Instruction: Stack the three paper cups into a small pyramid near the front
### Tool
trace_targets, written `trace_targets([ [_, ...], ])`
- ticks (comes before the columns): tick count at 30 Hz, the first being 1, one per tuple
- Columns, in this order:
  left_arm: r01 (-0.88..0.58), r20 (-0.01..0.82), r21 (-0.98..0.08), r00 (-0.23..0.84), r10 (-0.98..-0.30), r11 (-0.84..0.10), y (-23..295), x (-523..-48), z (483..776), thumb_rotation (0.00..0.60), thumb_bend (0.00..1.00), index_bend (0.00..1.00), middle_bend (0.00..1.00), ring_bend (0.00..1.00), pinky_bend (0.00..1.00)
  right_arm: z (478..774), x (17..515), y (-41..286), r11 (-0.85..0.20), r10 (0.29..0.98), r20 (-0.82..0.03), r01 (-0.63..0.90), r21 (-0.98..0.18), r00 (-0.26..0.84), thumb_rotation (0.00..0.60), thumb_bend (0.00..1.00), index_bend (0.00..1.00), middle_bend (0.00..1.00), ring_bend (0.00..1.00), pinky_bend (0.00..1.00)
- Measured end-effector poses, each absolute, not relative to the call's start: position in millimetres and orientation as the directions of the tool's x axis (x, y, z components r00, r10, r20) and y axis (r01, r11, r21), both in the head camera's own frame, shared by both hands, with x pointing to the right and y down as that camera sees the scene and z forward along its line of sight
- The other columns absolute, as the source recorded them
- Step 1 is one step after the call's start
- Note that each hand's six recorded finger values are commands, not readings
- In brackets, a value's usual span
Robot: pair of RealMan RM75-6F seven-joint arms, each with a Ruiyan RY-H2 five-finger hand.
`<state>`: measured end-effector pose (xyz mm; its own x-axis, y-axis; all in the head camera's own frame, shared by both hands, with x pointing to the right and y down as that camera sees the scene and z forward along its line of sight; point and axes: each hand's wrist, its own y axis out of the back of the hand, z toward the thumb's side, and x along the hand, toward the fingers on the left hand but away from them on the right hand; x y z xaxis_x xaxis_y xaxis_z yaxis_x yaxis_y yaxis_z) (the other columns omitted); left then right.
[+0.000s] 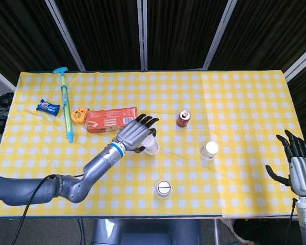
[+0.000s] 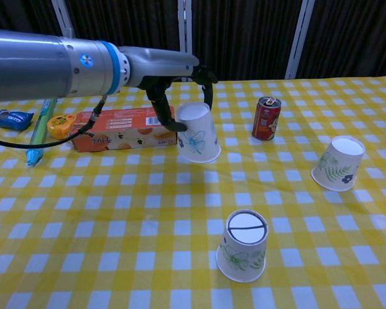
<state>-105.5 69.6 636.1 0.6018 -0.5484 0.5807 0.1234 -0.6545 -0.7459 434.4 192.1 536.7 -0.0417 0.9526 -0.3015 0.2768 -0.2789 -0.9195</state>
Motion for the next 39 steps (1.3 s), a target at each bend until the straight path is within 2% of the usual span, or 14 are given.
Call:
trace_targets([
  [10,0.15,0.568,-0.745,0.653,-0.501,-0.65,115.4,-155.2,625.0,0.6,0.38,0.37,0.0,0.0,0.0,535.3,430.9,193.5,-0.275,0.955,-0.294,0.264,-0.925,-0.037,0.6,0.17,0.13,0.0,0.0,0.0],
  [25,0.216,0.556,-0.705,0.759,-0.338,-0.675,196.3,-158.2,621.7,0.6,0.38,0.38,0.0,0.0,0.0,532.7,430.1,194.8,-0.266,0.958,-0.286,0.263,-0.927,-0.038,0.6,0.17,0.13,0.0,0.0,0.0],
  [31,0.233,0.551,-0.7,0.777,-0.304,-0.675,212.4,-150.2,625.9,0.6,0.38,0.38,0.0,0.0,0.0,531.8,430.1,195.0,-0.264,0.958,-0.284,0.265,-0.927,-0.038,0.6,0.17,0.13,0.0,0.0,0.0],
  [39,0.243,0.548,-0.707,0.782,-0.297,-0.664,220.1,-139.6,633.2,0.6,0.38,0.38,0.0,0.0,0.0,531.2,430.3,195.0,-0.263,0.959,-0.282,0.267,-0.927,-0.037,0.6,0.17,0.13,0.0,0.0,0.0],
])
